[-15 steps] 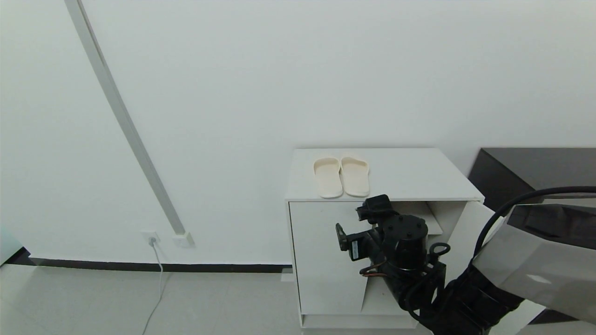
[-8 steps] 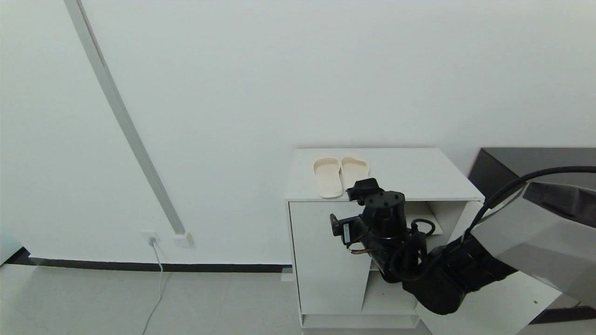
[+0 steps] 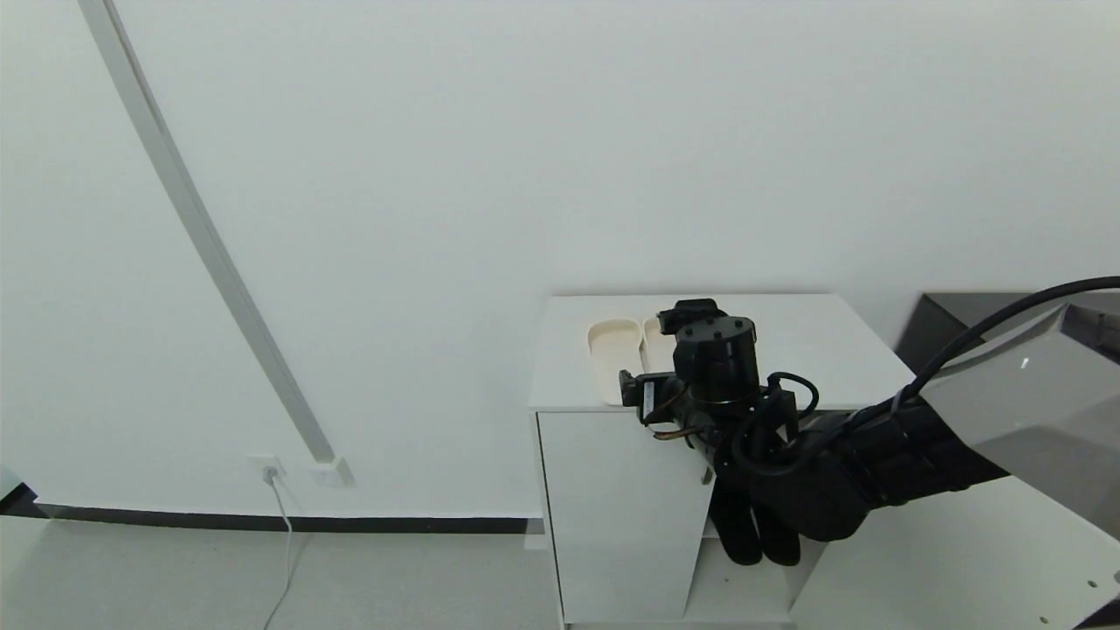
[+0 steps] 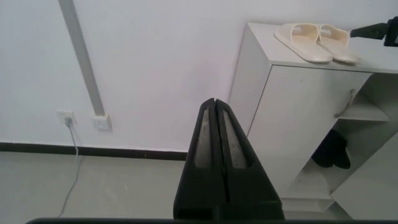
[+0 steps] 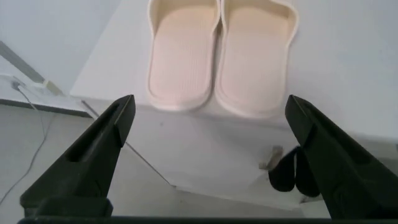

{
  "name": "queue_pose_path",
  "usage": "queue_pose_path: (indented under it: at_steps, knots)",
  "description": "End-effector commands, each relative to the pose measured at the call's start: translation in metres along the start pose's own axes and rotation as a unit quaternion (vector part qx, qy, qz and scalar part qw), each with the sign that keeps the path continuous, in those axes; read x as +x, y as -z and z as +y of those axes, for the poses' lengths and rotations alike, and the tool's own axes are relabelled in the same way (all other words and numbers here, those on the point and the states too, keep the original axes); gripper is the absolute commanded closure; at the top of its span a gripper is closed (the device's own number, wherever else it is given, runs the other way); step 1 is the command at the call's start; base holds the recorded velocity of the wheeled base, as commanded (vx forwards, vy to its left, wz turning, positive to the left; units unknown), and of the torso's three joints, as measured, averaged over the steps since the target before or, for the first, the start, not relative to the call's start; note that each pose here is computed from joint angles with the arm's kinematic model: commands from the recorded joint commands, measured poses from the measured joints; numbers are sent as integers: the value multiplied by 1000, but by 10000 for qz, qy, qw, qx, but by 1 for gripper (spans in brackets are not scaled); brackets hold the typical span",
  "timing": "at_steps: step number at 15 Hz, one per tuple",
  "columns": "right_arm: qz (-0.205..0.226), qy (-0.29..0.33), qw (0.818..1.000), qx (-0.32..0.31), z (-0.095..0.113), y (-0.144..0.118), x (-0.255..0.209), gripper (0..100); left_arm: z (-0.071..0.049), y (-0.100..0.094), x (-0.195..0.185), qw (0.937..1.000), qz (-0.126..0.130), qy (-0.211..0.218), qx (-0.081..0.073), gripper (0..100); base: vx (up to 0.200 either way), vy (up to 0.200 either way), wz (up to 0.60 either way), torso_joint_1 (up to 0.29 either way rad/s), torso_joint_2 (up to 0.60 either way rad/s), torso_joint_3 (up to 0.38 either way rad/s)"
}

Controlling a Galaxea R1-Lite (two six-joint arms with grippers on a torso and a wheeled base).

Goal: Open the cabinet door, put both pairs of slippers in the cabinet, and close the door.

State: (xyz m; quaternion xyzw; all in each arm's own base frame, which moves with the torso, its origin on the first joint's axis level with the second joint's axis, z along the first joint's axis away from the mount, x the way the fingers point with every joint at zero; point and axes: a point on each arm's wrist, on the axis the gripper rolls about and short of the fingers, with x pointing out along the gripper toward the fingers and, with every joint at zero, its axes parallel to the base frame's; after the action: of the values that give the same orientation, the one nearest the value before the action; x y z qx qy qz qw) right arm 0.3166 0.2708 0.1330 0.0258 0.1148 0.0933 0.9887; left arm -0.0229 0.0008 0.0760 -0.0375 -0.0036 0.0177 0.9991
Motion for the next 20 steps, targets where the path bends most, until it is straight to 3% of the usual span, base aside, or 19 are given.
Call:
queue_pose_path:
  at_steps: [1, 7, 11, 20]
  knots:
    - [4, 8, 10000, 1, -1, 0, -1, 0, 0, 0, 0, 10000, 6, -6, -1, 100, 200, 0, 0, 2, -2, -2]
    - [298, 85, 9995, 52, 3, 31, 15, 0, 0, 0, 0, 10000, 6, -13, -9, 100, 200, 0, 0, 1, 2, -2]
    - [218, 165, 9995, 140, 6, 44, 40, 0, 0, 0, 0, 10000, 5, -21, -24, 100, 0, 0, 0, 0, 0, 0]
    - [-124, 309, 9994, -93, 6, 45, 93, 0, 0, 0, 0, 10000, 4, -36, -32, 100, 0, 0, 0, 0, 0, 0]
